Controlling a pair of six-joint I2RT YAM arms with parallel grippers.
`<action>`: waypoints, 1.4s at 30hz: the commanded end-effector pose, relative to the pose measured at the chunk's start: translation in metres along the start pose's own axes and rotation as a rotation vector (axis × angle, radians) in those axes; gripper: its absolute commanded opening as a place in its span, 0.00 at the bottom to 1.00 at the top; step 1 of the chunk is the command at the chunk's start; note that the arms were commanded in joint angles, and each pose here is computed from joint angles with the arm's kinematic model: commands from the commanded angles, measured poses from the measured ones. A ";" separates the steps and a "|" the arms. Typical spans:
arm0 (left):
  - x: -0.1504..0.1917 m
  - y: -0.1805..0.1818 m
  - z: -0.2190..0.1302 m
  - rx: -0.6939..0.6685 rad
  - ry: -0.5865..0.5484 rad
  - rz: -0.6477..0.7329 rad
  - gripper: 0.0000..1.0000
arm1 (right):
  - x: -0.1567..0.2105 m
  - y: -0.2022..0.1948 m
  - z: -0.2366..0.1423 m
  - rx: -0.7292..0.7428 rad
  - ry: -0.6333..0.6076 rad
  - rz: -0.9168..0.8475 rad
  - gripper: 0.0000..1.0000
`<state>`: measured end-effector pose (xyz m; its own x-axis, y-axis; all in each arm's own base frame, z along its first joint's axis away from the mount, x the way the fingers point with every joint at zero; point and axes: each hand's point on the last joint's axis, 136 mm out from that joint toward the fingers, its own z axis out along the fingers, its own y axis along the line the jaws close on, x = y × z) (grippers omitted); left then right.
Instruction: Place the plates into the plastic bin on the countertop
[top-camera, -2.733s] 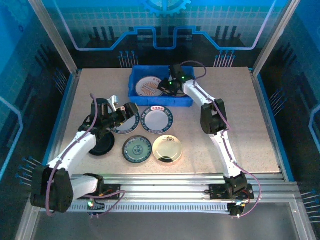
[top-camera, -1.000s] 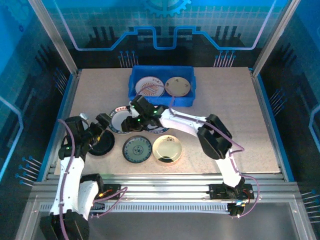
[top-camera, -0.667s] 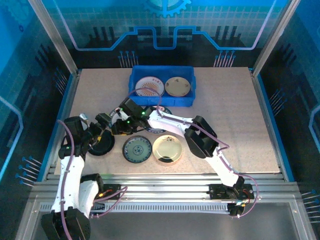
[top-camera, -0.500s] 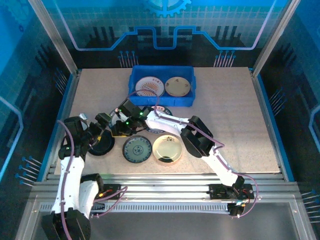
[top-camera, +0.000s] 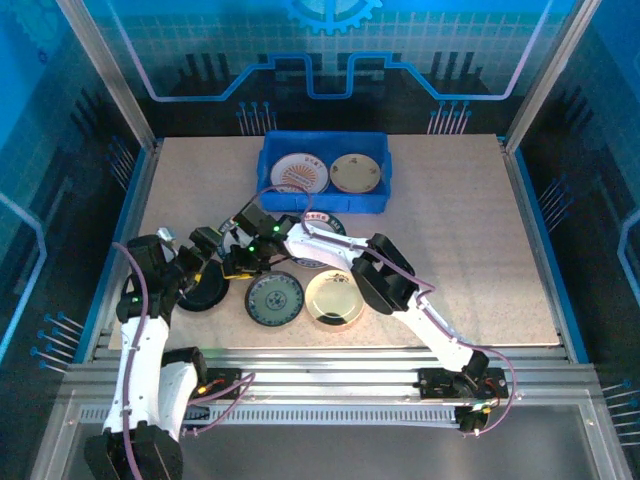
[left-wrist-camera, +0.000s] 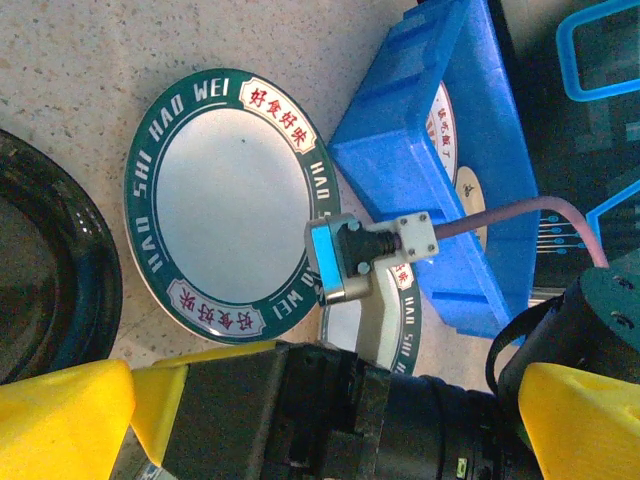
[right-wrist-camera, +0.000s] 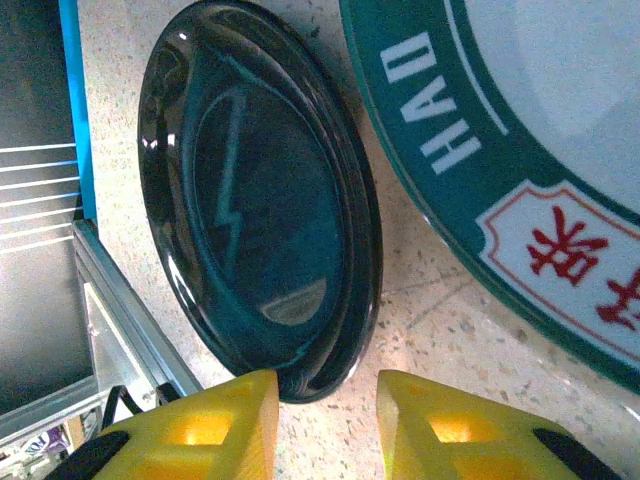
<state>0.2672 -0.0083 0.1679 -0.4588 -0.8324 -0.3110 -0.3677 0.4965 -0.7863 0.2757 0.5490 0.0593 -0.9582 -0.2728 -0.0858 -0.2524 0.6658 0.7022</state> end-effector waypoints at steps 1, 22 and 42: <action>0.002 0.008 -0.001 -0.018 -0.005 -0.001 0.99 | 0.011 -0.003 0.012 0.013 0.057 0.027 0.32; 0.006 0.007 -0.001 -0.011 0.003 0.016 0.99 | 0.011 -0.005 0.033 0.004 0.089 0.052 0.30; 0.008 0.008 0.000 -0.015 0.006 0.037 1.00 | 0.005 -0.005 0.039 -0.009 0.067 0.071 0.00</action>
<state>0.2608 -0.0109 0.1566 -0.4708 -0.8276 -0.3056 -0.3812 0.5032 -0.7755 0.2723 0.5689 0.0268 -0.9648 -0.2623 0.0178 -0.1723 0.6819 0.7109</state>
